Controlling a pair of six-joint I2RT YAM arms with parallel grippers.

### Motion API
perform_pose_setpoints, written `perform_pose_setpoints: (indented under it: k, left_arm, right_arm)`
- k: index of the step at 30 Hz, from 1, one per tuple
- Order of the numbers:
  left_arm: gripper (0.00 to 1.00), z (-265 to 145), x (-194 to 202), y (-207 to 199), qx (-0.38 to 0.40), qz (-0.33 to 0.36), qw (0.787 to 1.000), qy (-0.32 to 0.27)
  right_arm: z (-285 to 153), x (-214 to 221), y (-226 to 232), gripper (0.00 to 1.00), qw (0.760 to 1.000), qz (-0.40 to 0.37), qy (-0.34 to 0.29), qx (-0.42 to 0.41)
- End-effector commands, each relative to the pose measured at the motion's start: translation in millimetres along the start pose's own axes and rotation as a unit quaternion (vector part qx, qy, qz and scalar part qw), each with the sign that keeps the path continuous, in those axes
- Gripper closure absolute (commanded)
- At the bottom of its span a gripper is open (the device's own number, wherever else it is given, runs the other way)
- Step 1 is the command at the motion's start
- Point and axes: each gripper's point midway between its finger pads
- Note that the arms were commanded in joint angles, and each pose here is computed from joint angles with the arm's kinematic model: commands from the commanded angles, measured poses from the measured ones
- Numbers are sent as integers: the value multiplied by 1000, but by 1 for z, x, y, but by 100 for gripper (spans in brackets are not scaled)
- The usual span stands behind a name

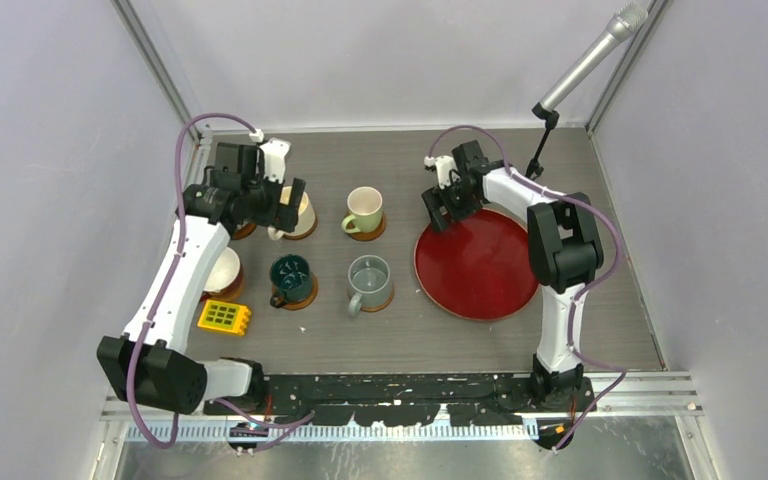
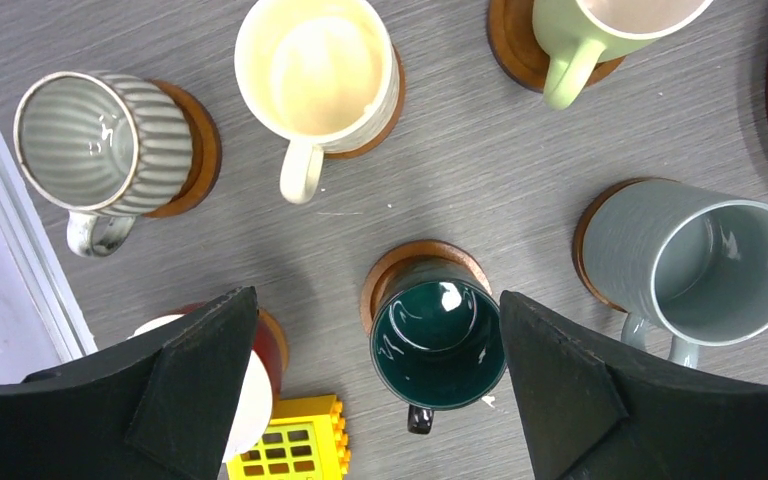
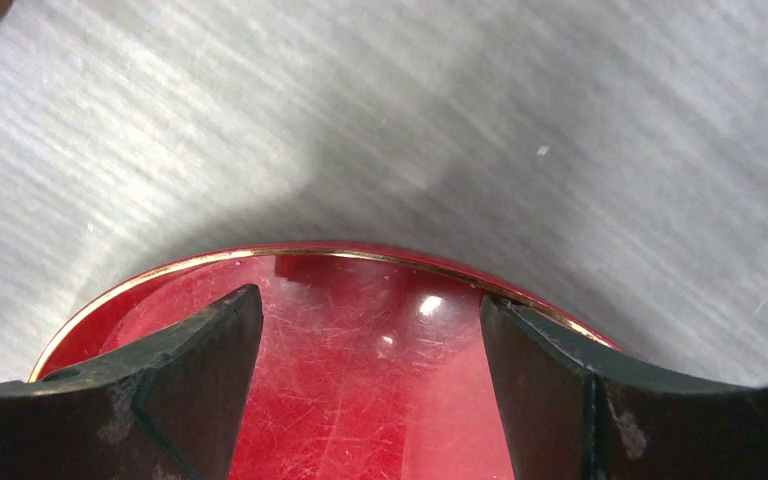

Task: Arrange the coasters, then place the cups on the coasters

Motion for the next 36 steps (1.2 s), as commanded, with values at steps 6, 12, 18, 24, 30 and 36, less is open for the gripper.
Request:
perform_pose_setpoints:
  k: [6,12,18,24,30,36]
  left_arm:
    - [7,-23,-3,8,-13,-11,1000,-16]
    - [6,-18,3,10,-15,-24,1000,3]
    - [0,-10,0,20,-5,-49,998,30]
    - [0,0,-14,39,23,-73,995,68]
    - [0,15,-23,49,41,-53,990,125]
    - [0,24,-50,55,53,-26,995,84]
  right_arm:
    - [18,-46,-10,16,999,-2,-44,8]
    - [20,-57,-7,16,999,-13,-48,0]
    - [-2,-62,9,16,998,-11,-59,-30]
    - [-60,-71,33,13,994,-25,-94,-54]
    - [-130,-66,56,12,988,-40,-129,-81]
    - [-190,-42,48,10,985,1,-158,-64]
Point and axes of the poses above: each gripper's point midway between its finger pads, its own z axis out along the fingers, its own y axis along the line the jaws close on, x = y × z, and after that the axes turned 6 degrees about z, right-handed
